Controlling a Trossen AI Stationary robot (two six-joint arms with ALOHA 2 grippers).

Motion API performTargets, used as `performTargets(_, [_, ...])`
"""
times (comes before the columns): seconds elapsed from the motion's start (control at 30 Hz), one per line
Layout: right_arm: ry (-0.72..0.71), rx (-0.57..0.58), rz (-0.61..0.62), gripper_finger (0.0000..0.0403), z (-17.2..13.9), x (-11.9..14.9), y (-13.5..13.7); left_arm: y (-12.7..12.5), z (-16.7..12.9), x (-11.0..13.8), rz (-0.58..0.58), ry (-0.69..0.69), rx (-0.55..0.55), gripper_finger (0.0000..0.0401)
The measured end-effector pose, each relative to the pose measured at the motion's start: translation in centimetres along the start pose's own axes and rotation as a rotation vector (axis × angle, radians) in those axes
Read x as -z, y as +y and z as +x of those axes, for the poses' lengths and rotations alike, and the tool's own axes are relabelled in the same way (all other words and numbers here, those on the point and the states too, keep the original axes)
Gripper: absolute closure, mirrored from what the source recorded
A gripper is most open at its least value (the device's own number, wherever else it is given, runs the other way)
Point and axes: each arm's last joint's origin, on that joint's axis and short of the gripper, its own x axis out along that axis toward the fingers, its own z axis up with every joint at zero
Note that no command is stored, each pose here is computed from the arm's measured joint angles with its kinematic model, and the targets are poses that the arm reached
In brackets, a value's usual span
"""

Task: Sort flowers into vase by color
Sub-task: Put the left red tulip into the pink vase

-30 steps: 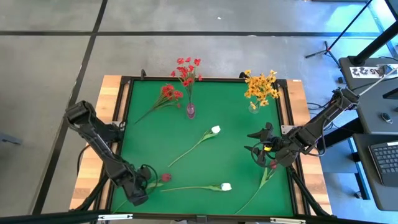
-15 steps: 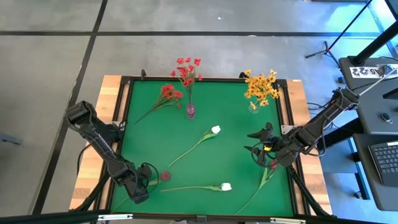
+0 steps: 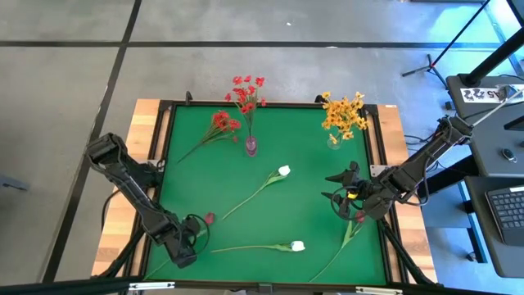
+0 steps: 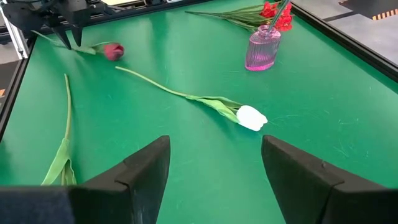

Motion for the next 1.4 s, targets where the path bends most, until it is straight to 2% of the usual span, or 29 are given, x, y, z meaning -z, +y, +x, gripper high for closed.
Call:
performTargets(0.3, [0.001,0.000,0.012,0.0150,0.0,0.0,0.0,-0.1,1.9,-0.2,-0.019,0.060,-0.072,0.0299])
performTargets(0.57, [0.002,0.000,0.011,0.0150,0.0,0.0,0.0,0.0,2.0,-1.1,-0.062,0.102,-0.071,0.0304])
performTargets(0.67, [0.002,0.000,0.010,0.0150,0.0,0.0,0.0,0.1,2.0,-1.4,-0.073,0.108,-0.077,0.0323])
performTargets(0.83, [0.002,0.001,0.010,0.0150,0.0,0.0,0.0,0.3,2.0,-1.9,-0.088,0.106,-0.084,0.0385])
performTargets(1.03, [0.002,0.001,0.010,0.0150,0.0,0.0,0.0,0.4,1.8,-2.9,-0.088,0.098,-0.073,0.0397])
performTargets(1.17, [0.004,0.002,0.008,0.0150,0.0,0.0,0.0,0.7,0.7,-3.5,-0.095,0.024,-0.052,0.0399])
performTargets(1.23, [0.005,0.003,0.006,0.0150,0.0,0.1,-0.1,1.0,-0.2,-4.2,-0.100,-0.125,-0.053,0.0399])
performTargets(1.3, [0.005,0.003,0.006,0.0150,0.0,0.1,-0.1,1.1,-1.6,-4.6,-0.099,-0.243,-0.011,0.0400])
performTargets(1.4, [0.005,0.003,0.008,0.0150,0.0,0.0,-0.1,1.2,-3.7,-4.8,-0.072,-0.345,0.052,0.0400])
